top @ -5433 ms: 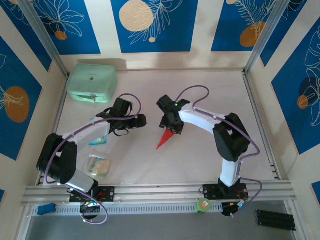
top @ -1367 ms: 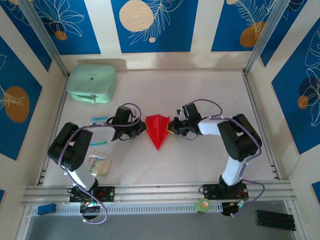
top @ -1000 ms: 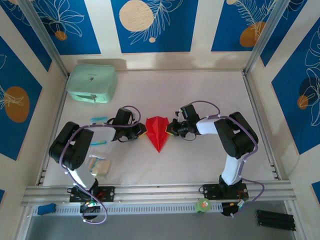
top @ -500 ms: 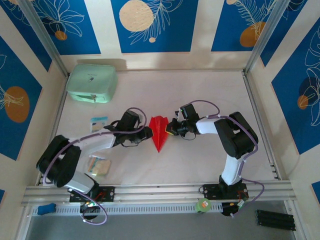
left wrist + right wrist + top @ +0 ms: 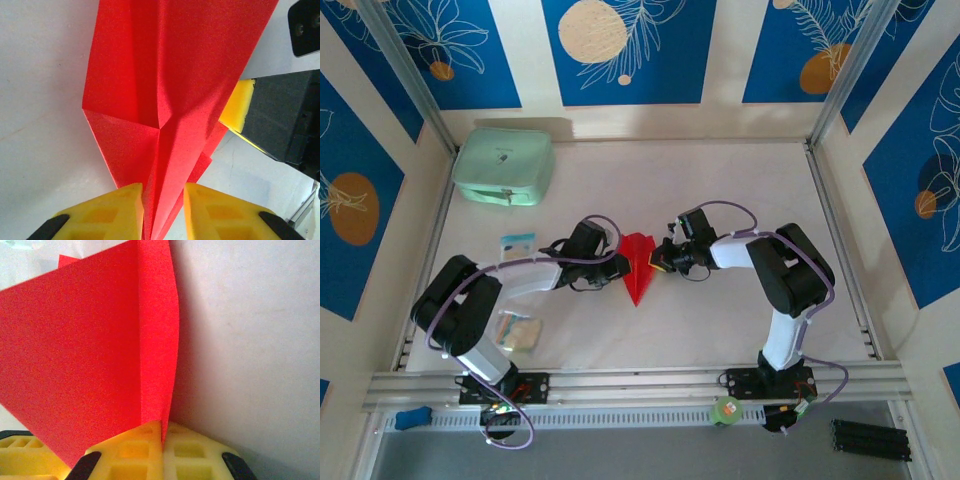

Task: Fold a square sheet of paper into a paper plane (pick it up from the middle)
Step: Turn over a paper plane at the center of the table.

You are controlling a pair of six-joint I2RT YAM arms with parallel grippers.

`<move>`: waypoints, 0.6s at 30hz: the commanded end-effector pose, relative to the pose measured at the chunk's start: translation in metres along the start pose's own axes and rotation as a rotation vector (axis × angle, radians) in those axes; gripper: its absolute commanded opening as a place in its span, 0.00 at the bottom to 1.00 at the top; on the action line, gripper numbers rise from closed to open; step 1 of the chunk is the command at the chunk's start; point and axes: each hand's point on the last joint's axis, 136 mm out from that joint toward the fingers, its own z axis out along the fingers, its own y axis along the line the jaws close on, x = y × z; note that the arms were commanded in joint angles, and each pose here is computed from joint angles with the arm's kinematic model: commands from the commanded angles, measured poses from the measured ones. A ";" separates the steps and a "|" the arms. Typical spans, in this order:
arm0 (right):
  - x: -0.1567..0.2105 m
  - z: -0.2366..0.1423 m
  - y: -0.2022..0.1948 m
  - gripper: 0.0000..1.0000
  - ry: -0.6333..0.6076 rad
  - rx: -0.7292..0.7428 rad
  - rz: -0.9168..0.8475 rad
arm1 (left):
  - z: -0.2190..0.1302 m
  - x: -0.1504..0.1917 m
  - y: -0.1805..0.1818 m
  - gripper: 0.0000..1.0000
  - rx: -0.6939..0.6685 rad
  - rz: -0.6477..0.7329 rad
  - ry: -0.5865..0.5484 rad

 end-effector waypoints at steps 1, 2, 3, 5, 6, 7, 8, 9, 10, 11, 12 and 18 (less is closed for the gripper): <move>0.001 0.003 0.006 0.02 0.021 -0.012 -0.010 | 0.005 -0.002 -0.011 0.29 0.035 0.020 0.015; 0.001 0.003 0.005 0.02 0.021 -0.011 -0.006 | 0.007 -0.001 -0.011 0.30 0.036 0.019 0.021; 0.001 0.003 0.006 0.02 0.021 -0.012 -0.008 | 0.007 -0.001 -0.011 0.30 0.036 0.018 0.022; 0.001 0.004 0.006 0.02 0.023 -0.012 -0.006 | 0.008 0.000 -0.013 0.30 0.047 0.022 0.027; 0.001 0.004 0.006 0.02 0.024 -0.011 -0.006 | 0.008 0.000 -0.014 0.30 0.050 0.025 0.031; 0.001 0.004 0.006 0.02 0.022 -0.011 -0.006 | 0.008 0.001 -0.016 0.30 0.056 0.033 0.033; 0.001 0.004 0.005 0.02 0.024 -0.011 -0.005 | 0.008 0.001 -0.019 0.30 0.061 0.039 0.035; 0.001 0.004 0.006 0.02 0.024 -0.011 -0.006 | 0.009 0.002 -0.020 0.29 0.061 0.045 0.037; 0.001 0.004 0.005 0.02 0.023 -0.009 -0.004 | 0.009 0.003 -0.022 0.30 0.061 0.054 0.040; 0.001 0.004 0.005 0.02 0.025 -0.009 -0.003 | 0.010 0.005 -0.023 0.30 0.055 0.061 0.042; 0.000 0.004 0.006 0.02 0.022 -0.011 -0.005 | 0.011 0.006 -0.023 0.30 0.048 0.068 0.046; 0.000 0.004 0.006 0.02 0.022 -0.008 -0.002 | 0.017 0.014 -0.021 0.30 -0.039 0.123 0.060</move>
